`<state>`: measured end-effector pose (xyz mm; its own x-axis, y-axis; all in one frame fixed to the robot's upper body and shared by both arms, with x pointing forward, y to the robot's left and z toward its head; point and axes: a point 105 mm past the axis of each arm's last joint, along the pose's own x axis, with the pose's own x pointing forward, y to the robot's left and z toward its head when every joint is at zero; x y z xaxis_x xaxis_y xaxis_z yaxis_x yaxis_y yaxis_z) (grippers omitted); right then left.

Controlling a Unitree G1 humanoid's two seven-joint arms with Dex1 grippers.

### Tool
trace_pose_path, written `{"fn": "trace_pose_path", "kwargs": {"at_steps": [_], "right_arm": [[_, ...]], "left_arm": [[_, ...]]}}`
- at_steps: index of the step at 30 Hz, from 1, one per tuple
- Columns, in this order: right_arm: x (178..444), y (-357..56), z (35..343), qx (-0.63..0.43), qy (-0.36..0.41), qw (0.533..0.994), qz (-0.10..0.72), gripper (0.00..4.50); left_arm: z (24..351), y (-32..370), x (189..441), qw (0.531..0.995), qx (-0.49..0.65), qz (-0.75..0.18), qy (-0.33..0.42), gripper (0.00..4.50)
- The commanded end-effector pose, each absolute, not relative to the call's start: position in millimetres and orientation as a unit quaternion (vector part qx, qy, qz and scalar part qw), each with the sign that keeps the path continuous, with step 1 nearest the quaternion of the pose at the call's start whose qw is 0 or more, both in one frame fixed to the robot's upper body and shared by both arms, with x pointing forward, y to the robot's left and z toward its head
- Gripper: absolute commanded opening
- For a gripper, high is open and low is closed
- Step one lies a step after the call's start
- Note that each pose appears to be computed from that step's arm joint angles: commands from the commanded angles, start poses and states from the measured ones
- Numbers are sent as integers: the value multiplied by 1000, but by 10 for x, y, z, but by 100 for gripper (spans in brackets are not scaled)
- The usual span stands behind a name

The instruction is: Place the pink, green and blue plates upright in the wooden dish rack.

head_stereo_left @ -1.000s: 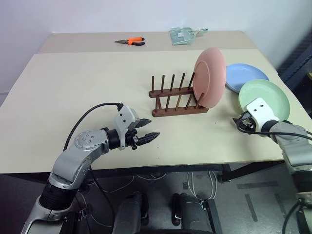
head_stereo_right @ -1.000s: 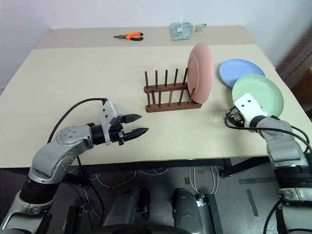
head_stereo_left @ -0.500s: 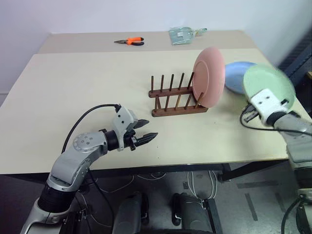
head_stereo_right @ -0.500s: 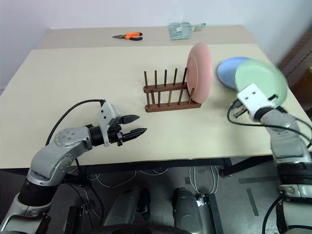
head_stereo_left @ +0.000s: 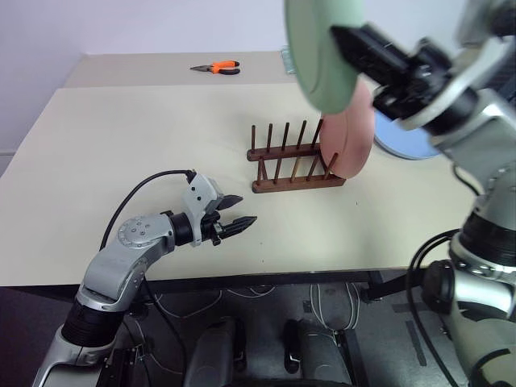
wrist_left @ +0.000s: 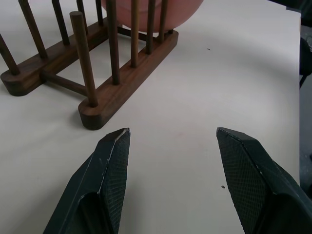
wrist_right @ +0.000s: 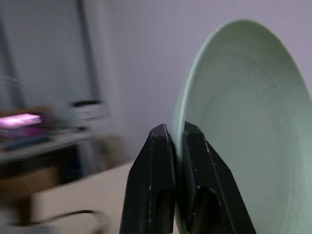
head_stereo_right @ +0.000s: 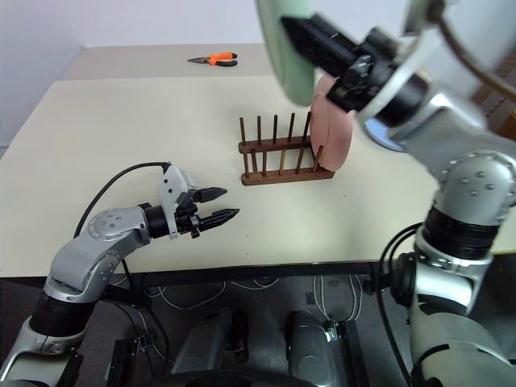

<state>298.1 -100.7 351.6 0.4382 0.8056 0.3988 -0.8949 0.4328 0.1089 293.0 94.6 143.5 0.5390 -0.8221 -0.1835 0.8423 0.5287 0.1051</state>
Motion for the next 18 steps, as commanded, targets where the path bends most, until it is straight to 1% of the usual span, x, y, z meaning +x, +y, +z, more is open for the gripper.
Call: {"fn": "trace_pose_path", "kwargs": {"at_steps": [1,5,8,14,17,18], "right_arm": [[3235,-1080,3491,235,-108,849,461,9],[3417,-1085,3290,280,-55,854,435,9],[3498,-1114,3196,306,-32,855,417,9],[3558,-1116,3074,295,-11,869,397,9],[3591,-1122,3025,278,-7,878,389,104],[3604,-1128,3013,265,-8,884,384,142]], "left_arm": [[1531,927,2900,873,95,-477,31,290],[1518,935,2874,874,95,-474,32,290],[1516,942,2864,876,94,-471,33,290],[1524,954,2845,877,94,-470,34,290],[1530,948,2849,876,95,-472,33,290],[1533,946,2851,876,95,-472,33,290]]}}
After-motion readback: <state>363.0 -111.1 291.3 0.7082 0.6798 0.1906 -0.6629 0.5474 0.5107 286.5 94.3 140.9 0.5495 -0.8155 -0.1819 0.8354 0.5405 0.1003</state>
